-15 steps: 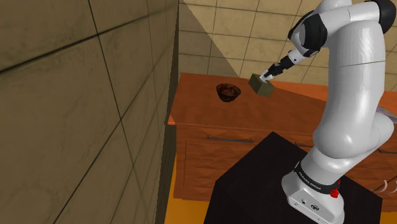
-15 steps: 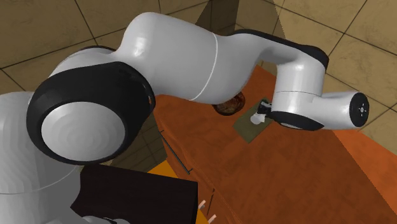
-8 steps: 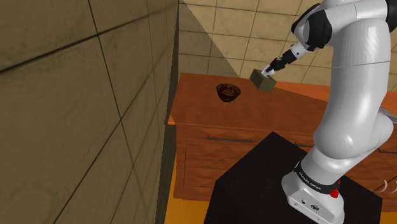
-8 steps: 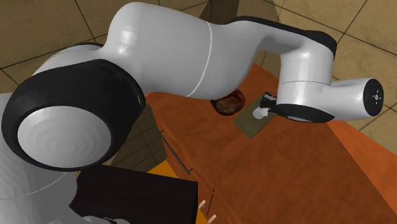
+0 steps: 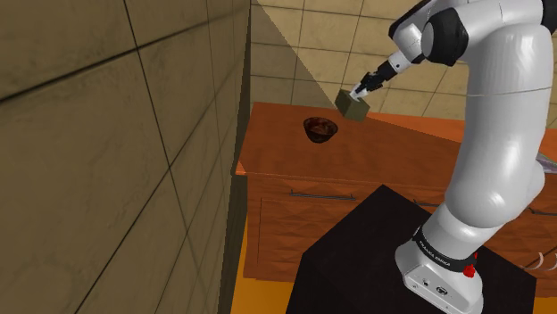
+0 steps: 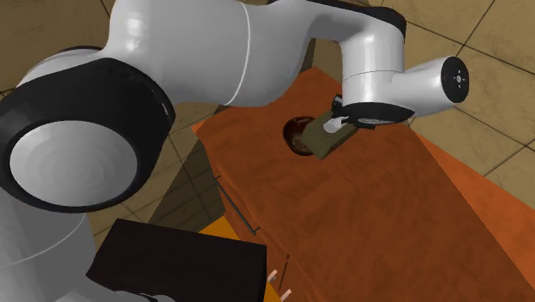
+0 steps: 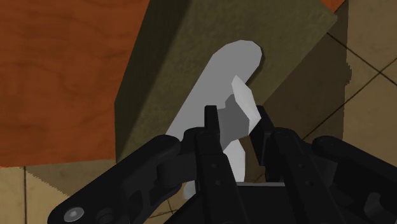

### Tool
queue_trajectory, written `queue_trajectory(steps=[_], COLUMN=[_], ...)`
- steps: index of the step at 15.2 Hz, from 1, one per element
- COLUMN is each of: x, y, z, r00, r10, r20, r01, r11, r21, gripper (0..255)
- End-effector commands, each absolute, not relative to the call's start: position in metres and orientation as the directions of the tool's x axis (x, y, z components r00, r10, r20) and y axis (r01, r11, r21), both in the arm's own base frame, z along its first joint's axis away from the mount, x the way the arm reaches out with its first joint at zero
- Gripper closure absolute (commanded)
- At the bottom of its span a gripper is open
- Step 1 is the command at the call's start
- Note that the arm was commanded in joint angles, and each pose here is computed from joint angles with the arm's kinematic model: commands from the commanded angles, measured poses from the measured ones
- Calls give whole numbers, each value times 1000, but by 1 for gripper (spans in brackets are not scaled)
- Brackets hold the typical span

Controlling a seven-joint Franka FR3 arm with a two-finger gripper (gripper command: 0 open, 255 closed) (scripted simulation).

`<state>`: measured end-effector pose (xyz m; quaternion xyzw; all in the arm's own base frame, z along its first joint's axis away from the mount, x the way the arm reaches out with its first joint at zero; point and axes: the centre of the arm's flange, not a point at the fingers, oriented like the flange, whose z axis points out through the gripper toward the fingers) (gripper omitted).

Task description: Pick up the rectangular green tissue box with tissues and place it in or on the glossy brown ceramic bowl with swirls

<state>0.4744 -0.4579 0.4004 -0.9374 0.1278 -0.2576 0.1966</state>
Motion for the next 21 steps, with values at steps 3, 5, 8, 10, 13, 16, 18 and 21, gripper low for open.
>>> queue_trajectory(steps=[3,5,8,10,13,16,18,21], x=[514,535,565,582,582,582,582,582], y=[-427,-411,-387,-374,-374,-374,-374,-374], z=[410,416,424,428,412,397,386,370], r00=[834,834,834,834,834,834,834,834], r10=[-342,-342,-342,-342,-342,-342,-342,-342], r20=[432,432,432,432,432,432,432,432], r01=[-140,-140,-140,-140,-140,-140,-140,-140], r11=[-890,-890,-890,-890,-890,-890,-890,-890], r21=[-435,-435,-435,-435,-435,-435,-435,-435], gripper=[255,255,255,255,255,255,255,255])
